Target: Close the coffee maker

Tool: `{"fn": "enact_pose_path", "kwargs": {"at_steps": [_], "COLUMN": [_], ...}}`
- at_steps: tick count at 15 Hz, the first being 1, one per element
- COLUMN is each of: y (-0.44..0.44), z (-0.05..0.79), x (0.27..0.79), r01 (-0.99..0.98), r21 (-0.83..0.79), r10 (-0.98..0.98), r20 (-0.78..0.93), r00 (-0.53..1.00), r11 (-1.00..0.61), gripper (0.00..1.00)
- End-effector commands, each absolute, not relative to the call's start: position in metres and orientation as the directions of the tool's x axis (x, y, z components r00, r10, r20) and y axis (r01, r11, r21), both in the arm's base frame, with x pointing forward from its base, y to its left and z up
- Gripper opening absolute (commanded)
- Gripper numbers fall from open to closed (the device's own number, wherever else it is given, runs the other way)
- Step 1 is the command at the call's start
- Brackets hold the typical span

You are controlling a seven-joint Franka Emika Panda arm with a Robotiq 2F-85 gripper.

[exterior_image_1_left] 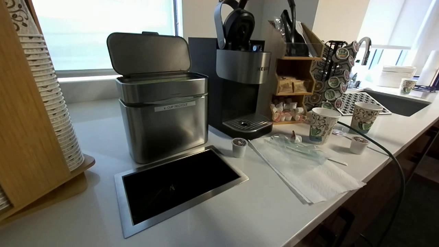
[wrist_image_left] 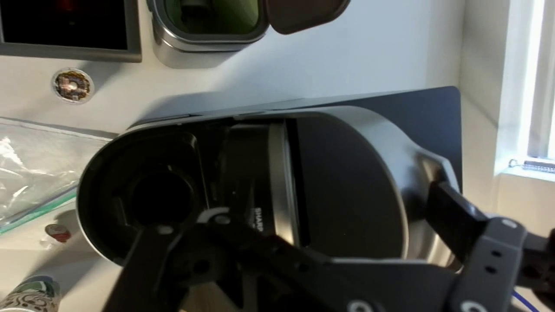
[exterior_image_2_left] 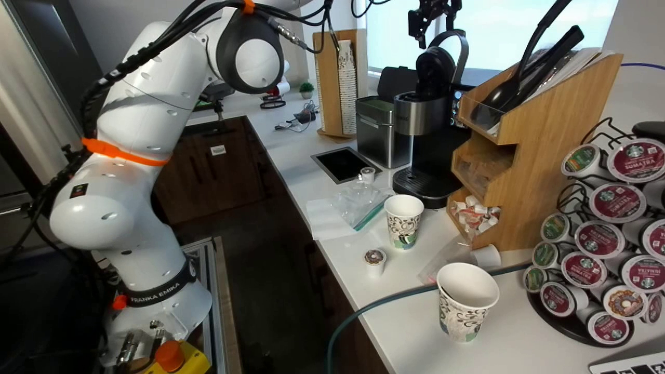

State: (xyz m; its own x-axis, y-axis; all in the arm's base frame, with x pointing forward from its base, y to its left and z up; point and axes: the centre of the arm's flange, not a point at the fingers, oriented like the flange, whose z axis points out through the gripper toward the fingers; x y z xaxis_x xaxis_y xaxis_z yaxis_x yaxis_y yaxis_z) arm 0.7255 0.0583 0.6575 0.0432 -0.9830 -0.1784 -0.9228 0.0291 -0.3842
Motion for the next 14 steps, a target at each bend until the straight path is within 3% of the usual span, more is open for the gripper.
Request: {"fn": "enact_pose_path", "kwargs": {"at_steps": [1, 14], "y": [0.056, 0.064], "z": [0.676, 0.633], "x": [0.756, 0.714], "r01": [-0.964, -0.986], "r21": [-0.266, 0.085], "r10": [-0.963, -0.949], "r20": [-0.262, -0.295], "r00": [0.07, 0.11], "r11": [0.003, -0.141], "gripper": [1.0, 1.0]}}
